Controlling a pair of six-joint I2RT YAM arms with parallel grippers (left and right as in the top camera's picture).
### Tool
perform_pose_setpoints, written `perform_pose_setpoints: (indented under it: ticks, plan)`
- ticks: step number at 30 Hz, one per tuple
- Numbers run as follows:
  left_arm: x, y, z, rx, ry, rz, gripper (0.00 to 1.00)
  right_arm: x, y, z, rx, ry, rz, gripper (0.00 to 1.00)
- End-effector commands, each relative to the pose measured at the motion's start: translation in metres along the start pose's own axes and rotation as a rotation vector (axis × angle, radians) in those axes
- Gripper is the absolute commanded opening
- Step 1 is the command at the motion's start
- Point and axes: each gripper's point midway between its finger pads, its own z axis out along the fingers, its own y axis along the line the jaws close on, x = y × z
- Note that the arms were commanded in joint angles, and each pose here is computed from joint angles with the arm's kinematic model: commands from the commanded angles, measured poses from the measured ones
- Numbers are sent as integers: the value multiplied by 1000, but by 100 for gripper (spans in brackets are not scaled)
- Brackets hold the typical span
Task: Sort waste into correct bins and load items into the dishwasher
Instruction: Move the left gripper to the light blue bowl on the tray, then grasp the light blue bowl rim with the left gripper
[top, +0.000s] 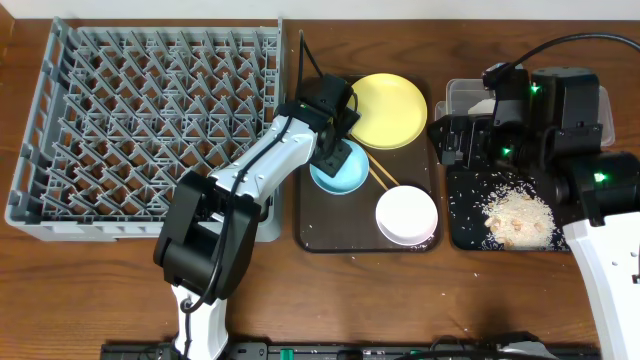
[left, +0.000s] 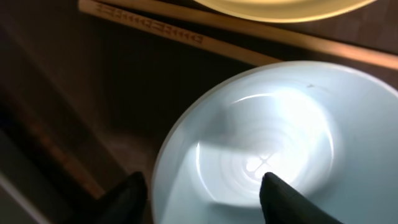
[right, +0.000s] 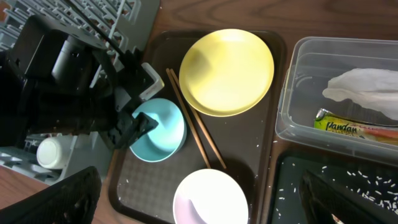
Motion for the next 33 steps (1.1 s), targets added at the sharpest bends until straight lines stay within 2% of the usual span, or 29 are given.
perform_pose_setpoints:
  ticks: [1,6,18,33]
  plan:
    - [1,3,3,-14,8,-5,58,-2,-2,-1,8,-7,12,99]
    - [12,1,10,-10,37,-22,50,-2,-2,-1,8,-7,12,99]
    - [20,0,14,-9,58,-74,24,-2,-2,-1,8,-7,12,99]
    - [30,-1,21,-8,78,-111,19,-2,-2,-1,8,-6,12,99]
